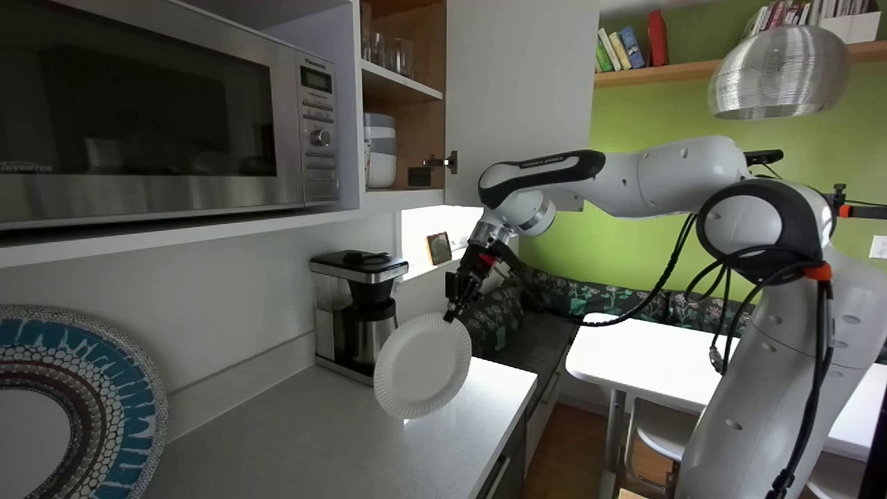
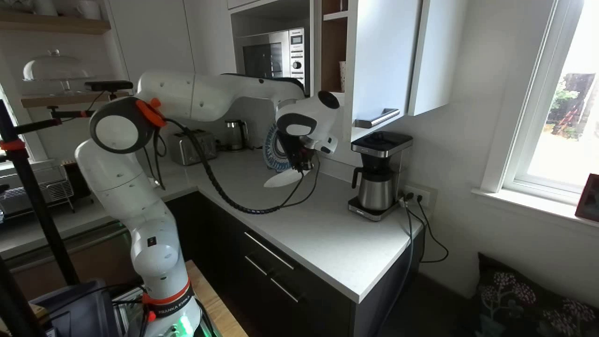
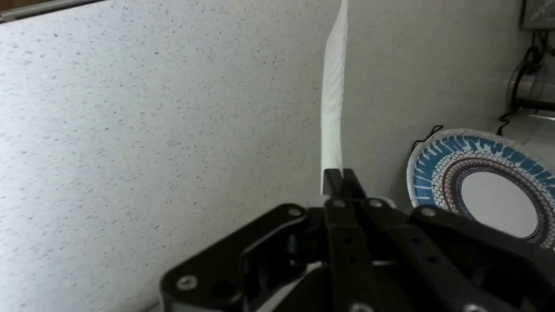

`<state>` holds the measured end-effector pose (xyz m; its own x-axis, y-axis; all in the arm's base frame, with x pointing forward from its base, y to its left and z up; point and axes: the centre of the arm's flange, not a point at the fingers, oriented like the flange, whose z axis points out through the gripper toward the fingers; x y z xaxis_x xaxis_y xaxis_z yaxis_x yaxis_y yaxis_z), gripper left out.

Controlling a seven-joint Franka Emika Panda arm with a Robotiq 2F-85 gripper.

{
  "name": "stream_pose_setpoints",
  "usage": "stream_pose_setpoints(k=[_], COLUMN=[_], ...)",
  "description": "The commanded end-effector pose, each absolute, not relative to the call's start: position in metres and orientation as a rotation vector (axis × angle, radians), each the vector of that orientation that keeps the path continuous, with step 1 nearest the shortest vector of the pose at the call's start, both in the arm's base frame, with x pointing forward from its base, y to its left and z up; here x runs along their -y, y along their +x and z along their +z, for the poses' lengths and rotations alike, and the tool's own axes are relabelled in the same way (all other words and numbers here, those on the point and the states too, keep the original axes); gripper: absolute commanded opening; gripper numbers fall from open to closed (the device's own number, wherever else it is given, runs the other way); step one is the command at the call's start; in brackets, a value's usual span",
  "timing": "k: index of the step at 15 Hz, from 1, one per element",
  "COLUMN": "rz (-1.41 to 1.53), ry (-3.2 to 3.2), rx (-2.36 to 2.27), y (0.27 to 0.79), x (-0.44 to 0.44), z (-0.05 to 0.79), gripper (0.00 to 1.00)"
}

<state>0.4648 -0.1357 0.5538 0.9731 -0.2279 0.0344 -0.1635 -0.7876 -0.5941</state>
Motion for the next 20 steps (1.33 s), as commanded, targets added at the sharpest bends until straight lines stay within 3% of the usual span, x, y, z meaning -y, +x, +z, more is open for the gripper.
stream_pose_setpoints(k=[1, 7, 8, 20], rz=[-0.264, -0.496, -0.451, -0.521], ry=[-2.534, -2.494, -2.477, -2.467], rx=[-0.445, -0.524, -0.517, -0.490], y=[0.418, 0.386, 0.403, 0.373], x=[0.146, 0.158, 0.165, 0.184], z=[0.584, 0.634, 0.633, 0.680], gripper=[0.00, 0.00, 0.01, 0.00])
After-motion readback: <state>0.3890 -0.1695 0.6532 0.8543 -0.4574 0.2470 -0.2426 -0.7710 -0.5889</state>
